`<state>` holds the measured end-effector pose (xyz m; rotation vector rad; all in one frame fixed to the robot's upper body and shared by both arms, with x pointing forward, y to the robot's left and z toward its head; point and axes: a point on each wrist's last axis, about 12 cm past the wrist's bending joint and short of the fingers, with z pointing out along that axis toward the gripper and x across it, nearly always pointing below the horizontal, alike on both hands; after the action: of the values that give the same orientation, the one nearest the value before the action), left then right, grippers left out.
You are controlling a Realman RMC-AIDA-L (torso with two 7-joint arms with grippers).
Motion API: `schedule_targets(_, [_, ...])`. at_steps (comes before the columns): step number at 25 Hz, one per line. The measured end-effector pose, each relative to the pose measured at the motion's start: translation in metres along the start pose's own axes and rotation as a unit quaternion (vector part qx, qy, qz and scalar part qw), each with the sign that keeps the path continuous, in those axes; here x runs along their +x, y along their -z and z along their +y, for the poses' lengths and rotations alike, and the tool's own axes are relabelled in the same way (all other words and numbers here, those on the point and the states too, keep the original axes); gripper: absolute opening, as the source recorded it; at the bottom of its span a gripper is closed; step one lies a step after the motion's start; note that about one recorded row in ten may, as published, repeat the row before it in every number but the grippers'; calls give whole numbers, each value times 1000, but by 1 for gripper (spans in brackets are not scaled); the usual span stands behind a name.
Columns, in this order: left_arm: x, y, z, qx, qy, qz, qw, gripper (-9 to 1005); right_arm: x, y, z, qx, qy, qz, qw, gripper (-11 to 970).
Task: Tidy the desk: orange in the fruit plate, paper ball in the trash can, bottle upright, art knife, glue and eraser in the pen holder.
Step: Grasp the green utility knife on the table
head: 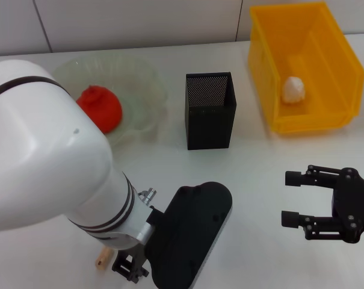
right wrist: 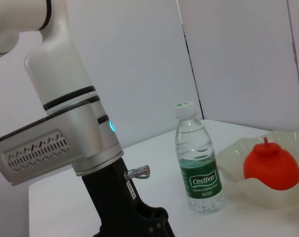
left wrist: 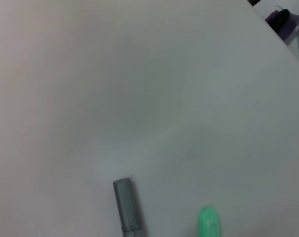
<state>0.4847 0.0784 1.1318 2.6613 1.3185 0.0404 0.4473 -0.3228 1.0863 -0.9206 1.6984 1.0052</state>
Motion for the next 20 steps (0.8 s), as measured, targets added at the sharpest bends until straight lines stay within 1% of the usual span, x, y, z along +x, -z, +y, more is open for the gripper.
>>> schedule_targets(9, [-4, 1, 2, 2, -1, 3, 1000, 630, 0, 0, 0, 0, 0, 0, 1000, 773])
schedule_targets(20, [-7, -2, 6, 19, -5, -1, 1000, 627, 2, 0, 0, 0, -6, 0, 1000, 773])
